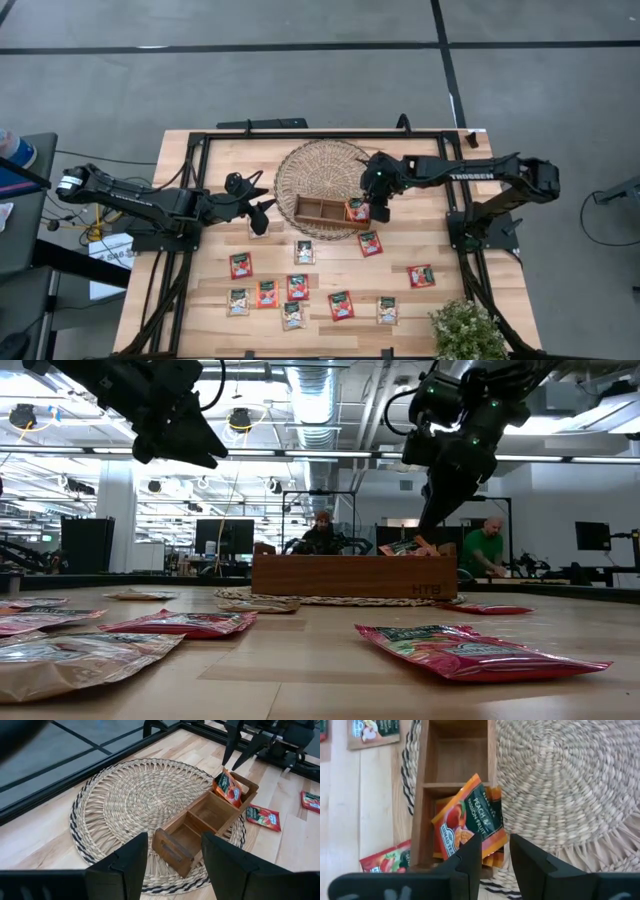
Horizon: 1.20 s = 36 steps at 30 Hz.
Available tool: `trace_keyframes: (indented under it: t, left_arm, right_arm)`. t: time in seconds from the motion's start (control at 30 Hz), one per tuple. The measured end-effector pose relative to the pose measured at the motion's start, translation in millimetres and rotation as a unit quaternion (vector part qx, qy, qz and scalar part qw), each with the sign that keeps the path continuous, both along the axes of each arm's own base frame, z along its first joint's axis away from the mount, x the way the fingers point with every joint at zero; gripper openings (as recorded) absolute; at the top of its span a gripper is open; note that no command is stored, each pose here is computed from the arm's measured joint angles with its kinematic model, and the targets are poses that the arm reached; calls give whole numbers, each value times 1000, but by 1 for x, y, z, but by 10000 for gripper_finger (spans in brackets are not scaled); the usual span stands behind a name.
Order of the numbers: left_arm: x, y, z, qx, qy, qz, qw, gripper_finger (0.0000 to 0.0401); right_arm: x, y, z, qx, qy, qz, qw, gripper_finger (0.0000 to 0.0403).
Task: Pick & Place Tea
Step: Put the orange tea bag into the right section of the wooden organizer
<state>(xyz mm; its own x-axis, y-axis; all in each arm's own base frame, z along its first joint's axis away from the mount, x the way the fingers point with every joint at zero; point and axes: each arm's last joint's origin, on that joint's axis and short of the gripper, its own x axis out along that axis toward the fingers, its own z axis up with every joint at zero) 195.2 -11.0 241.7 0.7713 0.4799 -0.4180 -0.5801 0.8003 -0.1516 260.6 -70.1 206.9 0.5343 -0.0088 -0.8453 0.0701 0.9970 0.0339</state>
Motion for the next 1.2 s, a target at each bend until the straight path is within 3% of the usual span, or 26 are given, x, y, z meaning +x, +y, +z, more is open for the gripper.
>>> trace_keyframes:
  t: [0.4, 0.9, 1.2]
  left_arm:
    - [0, 0, 0, 0, -1, 0, 1000, 177]
    - [0, 0, 0, -3, -4, 2, 1000, 177]
    - [0, 0, 0, -2, -3, 1, 1000, 177]
  right_arm:
    - [-1, 1, -2, 8, -3, 10, 1000, 92]
    - [-8, -14, -7, 64, -15, 1, 998, 92]
    - [-7, -17, -6, 55, -27, -1, 998, 92]
